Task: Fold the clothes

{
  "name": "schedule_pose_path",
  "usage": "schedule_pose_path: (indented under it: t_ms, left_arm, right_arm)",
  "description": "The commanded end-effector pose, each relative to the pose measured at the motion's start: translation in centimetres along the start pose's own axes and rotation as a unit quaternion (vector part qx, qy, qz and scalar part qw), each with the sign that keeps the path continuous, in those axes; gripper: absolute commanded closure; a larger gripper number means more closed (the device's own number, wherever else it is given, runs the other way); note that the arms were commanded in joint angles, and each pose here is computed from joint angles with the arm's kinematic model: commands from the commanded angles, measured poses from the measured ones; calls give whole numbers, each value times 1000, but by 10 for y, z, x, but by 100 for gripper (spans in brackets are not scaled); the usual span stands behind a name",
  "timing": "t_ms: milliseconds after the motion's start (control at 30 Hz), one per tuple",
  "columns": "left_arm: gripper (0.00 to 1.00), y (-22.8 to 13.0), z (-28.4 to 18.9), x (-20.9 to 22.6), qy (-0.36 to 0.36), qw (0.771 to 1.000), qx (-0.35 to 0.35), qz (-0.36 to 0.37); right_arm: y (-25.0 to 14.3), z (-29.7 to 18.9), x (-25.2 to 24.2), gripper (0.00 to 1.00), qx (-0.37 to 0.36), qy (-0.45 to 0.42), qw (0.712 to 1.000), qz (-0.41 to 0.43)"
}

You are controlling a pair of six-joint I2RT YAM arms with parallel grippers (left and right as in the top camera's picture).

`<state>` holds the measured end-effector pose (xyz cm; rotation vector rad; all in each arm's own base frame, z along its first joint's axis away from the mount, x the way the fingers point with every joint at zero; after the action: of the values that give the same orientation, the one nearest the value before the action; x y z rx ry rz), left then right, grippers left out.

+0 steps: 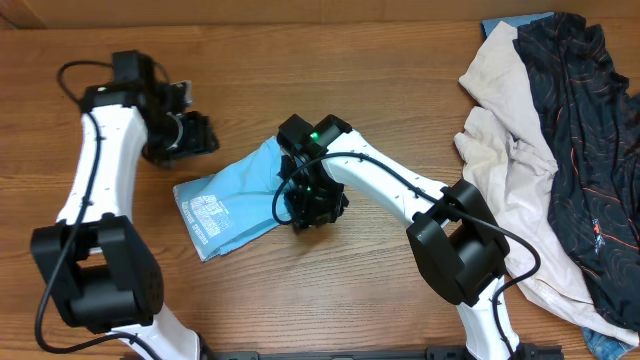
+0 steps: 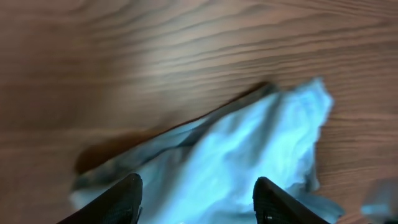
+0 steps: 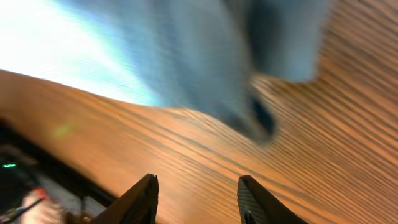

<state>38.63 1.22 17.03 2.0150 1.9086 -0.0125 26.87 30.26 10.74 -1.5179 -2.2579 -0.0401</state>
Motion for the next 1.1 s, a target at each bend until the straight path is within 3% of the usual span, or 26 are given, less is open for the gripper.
schedule_pose_path:
  t_ms: [0,233,333,533,667,767,833,933,1000,1067]
  left_arm:
    - [41,2,3,-16,-17,998,-9,58]
    - [41,-1,16,-54,-69,987,5,148]
    - [36,-3,32,-59,-69,985,26,156]
    - [36,-8,69,-62,-81,983,65,153]
    - [38,-11,87,-64,-83,981,84,156]
    - [46,-10,93,-63,-79,980,85,159]
    - [59,-9,93,-63,-78,981,81,160]
    - [80,-8,93,-63,-78,981,80,161]
    - [85,-8,93,-63,-78,981,80,161]
    - [87,-8,93,-63,-78,981,80,159]
  right_arm:
    - [6,-34,17,55,-45,66,997,5]
    - [25,-46,10,54,-102,62,990,70]
    - [27,-46,6,52,-110,44,990,77]
    - [25,-40,-1,52,-109,26,990,81]
    - [25,-33,-11,51,-113,-4,990,87]
    - [26,-29,-13,53,-115,-6,990,85]
    - [27,-27,-13,60,-118,-5,989,84]
    - [29,-24,-14,85,-121,-3,989,82]
    - [29,-22,-15,96,-122,-3,989,81]
    - [29,-18,-17,96,-122,-3,989,81]
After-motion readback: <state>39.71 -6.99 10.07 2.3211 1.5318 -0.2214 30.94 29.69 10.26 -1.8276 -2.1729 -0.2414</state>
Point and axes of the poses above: each gripper's point midway between its finger pads, its own z axis out along the fingers, its own x axis along the line the jaws close on, y = z × x, the point moved 6 cm from there along -z, back along the fingers, and after that the axes turned 7 degrees about z, right-handed, at the moved point
